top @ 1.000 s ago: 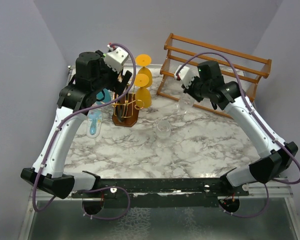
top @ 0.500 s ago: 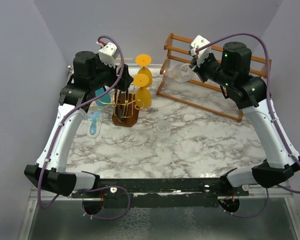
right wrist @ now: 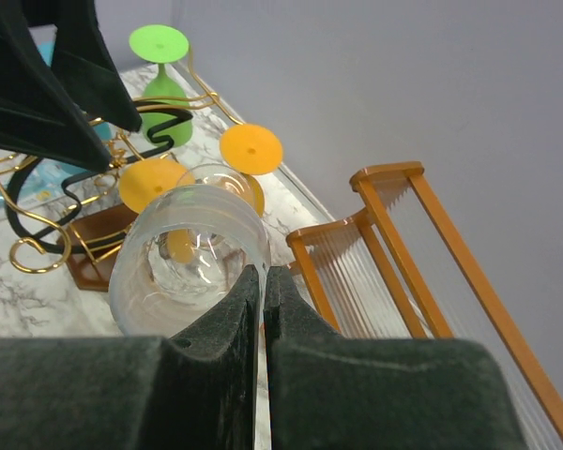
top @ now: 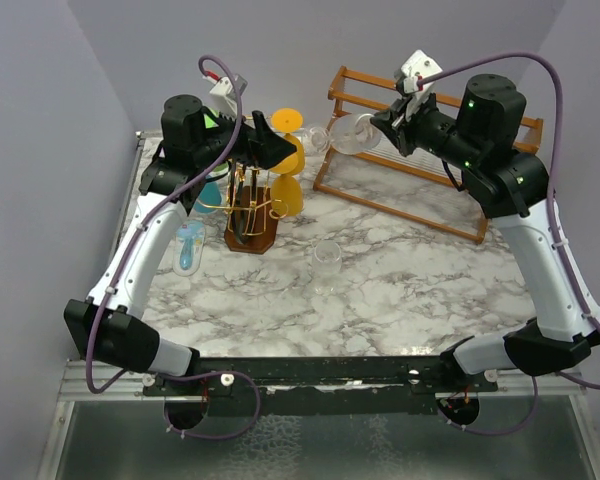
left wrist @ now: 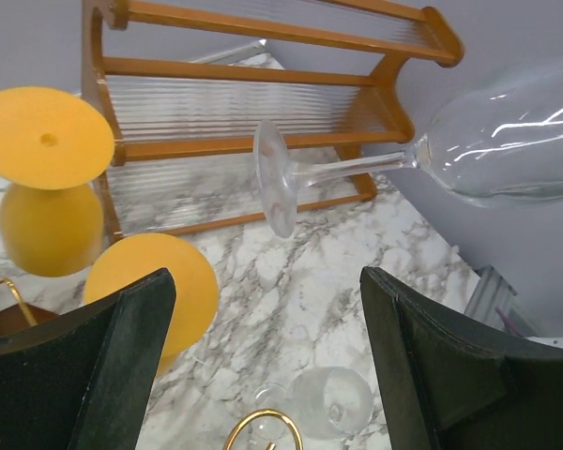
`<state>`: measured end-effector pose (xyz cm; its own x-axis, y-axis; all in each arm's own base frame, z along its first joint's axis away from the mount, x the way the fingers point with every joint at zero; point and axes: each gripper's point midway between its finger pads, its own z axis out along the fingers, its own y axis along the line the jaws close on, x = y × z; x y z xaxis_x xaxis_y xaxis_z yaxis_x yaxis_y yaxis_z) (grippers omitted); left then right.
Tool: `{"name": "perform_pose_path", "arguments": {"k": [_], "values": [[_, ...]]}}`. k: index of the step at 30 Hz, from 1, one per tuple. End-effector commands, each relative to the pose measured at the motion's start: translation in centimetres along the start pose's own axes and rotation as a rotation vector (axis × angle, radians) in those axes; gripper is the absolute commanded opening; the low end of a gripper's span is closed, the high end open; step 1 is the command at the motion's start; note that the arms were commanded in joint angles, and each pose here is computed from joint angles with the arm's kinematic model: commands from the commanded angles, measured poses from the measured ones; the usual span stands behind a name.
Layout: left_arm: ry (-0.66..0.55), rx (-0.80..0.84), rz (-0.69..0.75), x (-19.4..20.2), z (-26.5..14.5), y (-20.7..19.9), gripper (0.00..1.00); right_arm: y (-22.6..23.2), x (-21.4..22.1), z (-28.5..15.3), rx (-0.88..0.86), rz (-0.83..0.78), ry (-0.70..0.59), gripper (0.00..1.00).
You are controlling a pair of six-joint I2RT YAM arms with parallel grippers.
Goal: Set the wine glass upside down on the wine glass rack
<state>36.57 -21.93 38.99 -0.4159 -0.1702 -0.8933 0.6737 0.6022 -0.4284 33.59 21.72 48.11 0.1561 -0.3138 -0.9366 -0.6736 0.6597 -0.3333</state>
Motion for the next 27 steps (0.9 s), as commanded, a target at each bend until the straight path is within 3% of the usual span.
{"name": "perform_pose_path", "arguments": {"k": [1, 27], "values": [[-0.025, 0.137, -0.084, -0.5, 0.9, -1.8, 0.81, 0.2, -5.3, -2.0, -0.017, 0.029, -0.165, 0.02], [0.018, 0.275, -0.192, 1.5, 1.9, -2.6, 0.37, 1.6, -6.2, -2.7, -0.083, 0.074, -0.201, 0.02]]}}
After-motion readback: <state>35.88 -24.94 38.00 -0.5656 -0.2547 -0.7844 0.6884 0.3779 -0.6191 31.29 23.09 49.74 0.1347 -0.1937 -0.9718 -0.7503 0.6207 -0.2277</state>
